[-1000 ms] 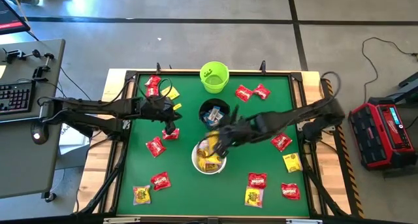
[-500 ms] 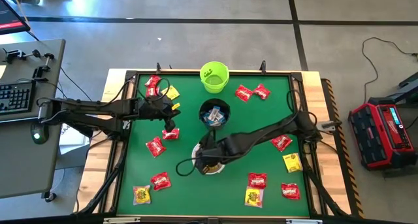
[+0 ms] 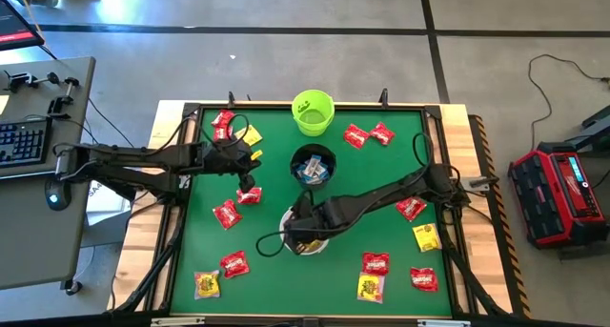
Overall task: Sort candy by brand, put in halloween buckets
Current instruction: Put the yellow candy into the white bucket
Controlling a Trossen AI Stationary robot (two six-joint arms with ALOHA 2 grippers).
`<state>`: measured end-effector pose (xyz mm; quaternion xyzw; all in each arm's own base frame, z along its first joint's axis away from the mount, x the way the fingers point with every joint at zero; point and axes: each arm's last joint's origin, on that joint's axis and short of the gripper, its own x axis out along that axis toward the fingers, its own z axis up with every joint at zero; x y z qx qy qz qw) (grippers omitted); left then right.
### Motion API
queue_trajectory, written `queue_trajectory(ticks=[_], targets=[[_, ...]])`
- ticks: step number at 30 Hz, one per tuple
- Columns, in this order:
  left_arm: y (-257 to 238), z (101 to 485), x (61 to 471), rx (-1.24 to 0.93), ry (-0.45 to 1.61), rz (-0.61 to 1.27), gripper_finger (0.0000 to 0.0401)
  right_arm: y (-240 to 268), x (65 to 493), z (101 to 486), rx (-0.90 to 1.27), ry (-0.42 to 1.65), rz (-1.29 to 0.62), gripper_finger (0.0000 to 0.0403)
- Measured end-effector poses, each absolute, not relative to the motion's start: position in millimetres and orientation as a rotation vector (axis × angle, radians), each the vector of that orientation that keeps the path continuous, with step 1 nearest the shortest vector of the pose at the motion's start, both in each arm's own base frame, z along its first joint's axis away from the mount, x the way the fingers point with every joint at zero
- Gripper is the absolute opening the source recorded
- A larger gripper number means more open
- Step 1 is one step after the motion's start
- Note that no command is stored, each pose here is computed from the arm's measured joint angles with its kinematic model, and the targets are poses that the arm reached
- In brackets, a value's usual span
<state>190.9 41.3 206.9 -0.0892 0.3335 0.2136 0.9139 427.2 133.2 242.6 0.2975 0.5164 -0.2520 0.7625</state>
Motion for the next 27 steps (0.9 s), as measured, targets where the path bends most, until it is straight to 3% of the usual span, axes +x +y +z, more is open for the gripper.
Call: queue_trajectory(ticks=[3,6,9,14,23,27], targets=[[43,206,190,-0.193,0.697,0.454,0.0007,132,431,257,0.606,1.1,-0.479,0.0142],[47,206,189,-0.184,0.7,0.458,0.0004,128,433,272,0.557,1.092,-0.417,0.0153],[54,206,187,-0.174,0.705,0.483,0.0001,120,432,287,0.525,1.107,-0.39,0.0123],[68,203,182,-0.227,0.721,0.568,0.0,108,429,303,0.371,1.148,-0.31,0.0015],[102,180,173,-0.308,0.92,0.667,0.0001,88,421,308,0.205,1.235,-0.262,0.0003],[111,167,178,-0.31,1.019,0.673,0.0018,80,412,314,0.161,1.233,-0.287,0.0001]])
